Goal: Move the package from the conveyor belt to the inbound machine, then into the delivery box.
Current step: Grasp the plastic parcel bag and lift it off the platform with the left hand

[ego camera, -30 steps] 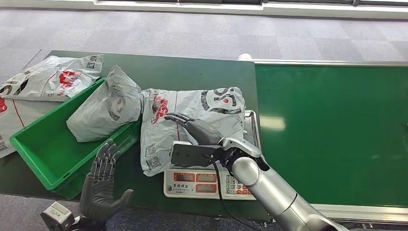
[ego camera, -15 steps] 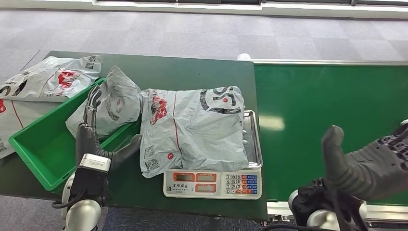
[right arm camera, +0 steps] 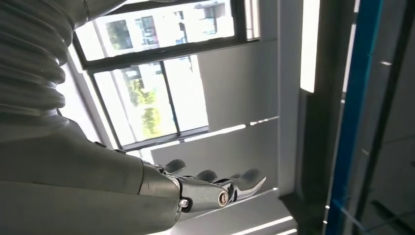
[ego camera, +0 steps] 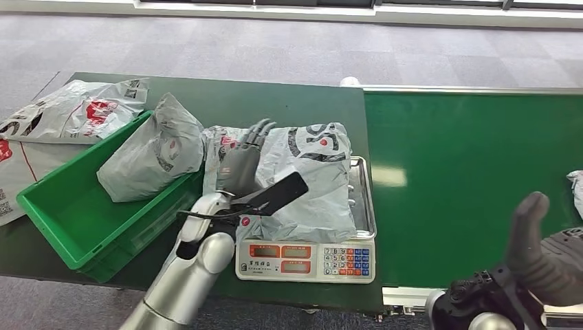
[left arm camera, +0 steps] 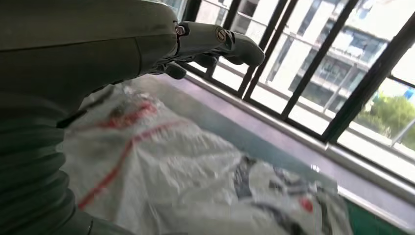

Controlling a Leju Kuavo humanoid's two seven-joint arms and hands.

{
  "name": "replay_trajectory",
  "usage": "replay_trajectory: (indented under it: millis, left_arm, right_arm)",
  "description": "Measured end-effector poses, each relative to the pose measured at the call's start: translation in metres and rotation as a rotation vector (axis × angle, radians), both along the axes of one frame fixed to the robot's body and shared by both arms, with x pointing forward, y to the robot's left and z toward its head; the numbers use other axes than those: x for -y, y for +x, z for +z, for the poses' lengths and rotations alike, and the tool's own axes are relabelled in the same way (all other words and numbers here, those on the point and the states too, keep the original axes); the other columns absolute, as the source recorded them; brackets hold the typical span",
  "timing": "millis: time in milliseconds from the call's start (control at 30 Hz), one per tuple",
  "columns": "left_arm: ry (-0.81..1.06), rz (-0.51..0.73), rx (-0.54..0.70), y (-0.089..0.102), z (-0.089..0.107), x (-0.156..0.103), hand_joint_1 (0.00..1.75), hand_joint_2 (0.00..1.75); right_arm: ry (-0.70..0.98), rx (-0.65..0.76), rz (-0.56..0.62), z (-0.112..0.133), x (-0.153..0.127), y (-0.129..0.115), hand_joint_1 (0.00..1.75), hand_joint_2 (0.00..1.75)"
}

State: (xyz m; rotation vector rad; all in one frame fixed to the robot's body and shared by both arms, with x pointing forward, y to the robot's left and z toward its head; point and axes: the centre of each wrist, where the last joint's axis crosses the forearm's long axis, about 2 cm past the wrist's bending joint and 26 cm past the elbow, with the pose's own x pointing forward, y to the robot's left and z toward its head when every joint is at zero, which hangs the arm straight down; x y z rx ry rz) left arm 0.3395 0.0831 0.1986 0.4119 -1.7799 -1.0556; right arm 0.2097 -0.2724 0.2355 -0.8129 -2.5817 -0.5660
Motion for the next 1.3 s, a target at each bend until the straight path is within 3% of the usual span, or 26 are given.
replay_trajectory:
  millis: [133,267,500,633,867,1133,1233,1300]
  left_arm:
    - [0.162,-0.069,-0.13,-0.001,-0.025,0.034,0.0,1.75]
    - [0.325,-0.135,-0.246,-0.008,-0.051,0.05,0.0,1.75]
    - [0.456,-0.157,-0.271,-0.001,-0.059,0.054,0.0,1.75]
    - [0.498,-0.157,-0.28,0.001,-0.061,0.053,1.75,1.75]
    - [0.579,-0.159,-0.317,0.003,-0.065,0.05,1.75,1.75]
    - [0.442,-0.126,-0.234,0.008,-0.059,0.047,1.75,1.75]
    - [0.279,-0.112,-0.131,0.011,-0.046,0.043,1.75,1.75]
    - [0.17,-0.091,-0.038,0.016,-0.024,0.038,1.75,1.75]
  right_arm:
    - [-0.002,-0.045,0.007,-0.011,-0.002,0.004,0.0,1.75]
    - [0.001,-0.068,0.015,-0.016,-0.003,0.006,0.0,1.75]
    - [0.03,-0.088,0.031,-0.021,-0.004,0.007,0.0,1.75]
    - [0.029,-0.094,0.032,-0.023,-0.004,0.008,0.0,1.75]
    - [-0.001,-0.107,0.026,-0.025,-0.007,0.009,0.0,1.75]
    - [-0.011,-0.132,0.019,-0.031,-0.008,0.004,0.0,1.75]
    - [-0.011,-0.157,0.018,-0.037,-0.008,-0.001,0.0,1.75]
    - [-0.01,-0.174,0.017,-0.041,-0.008,-0.007,0.0,1.75]
